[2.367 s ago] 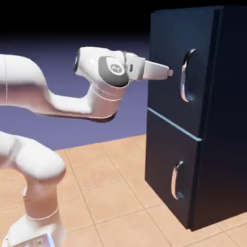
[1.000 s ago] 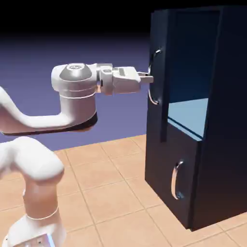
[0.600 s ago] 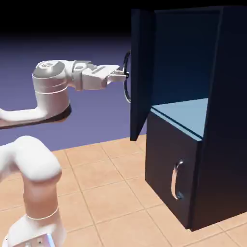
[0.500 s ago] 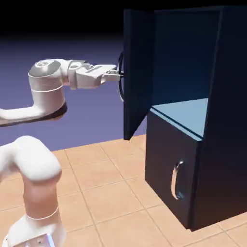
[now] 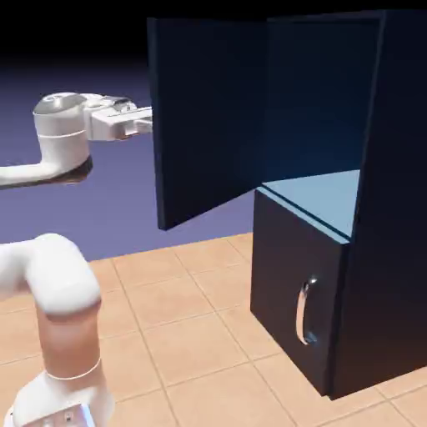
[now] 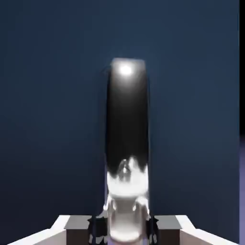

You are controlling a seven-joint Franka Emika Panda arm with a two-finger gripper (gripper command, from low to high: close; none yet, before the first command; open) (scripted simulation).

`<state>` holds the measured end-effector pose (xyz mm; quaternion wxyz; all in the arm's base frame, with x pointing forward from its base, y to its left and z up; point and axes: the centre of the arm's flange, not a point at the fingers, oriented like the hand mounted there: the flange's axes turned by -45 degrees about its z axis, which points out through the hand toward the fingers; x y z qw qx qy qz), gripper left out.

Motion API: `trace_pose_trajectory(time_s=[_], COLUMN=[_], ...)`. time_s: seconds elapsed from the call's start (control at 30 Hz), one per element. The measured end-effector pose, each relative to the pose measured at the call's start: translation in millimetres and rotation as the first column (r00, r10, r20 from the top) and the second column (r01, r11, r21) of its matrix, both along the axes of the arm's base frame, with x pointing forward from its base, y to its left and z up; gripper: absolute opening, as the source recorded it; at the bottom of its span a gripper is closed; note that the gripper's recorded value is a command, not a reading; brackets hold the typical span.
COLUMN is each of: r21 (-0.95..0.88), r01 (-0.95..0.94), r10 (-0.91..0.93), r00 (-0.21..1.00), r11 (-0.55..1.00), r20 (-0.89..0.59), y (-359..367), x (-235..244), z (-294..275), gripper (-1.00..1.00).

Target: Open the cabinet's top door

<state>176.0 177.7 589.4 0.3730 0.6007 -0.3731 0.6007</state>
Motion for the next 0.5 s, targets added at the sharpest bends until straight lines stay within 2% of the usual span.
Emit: trace_pose_trajectory(time_s=[0.47,0.5], r21=[0.0,0.0], r01=[0.386,0.39], r10=[-0.386,-0.39], r00=[0.923,0.921], r11=[0.923,0.921], r20=[0.0,0.0], y=[124,125], x=[26,27], z=[0,0], gripper=[-1.0,1.0])
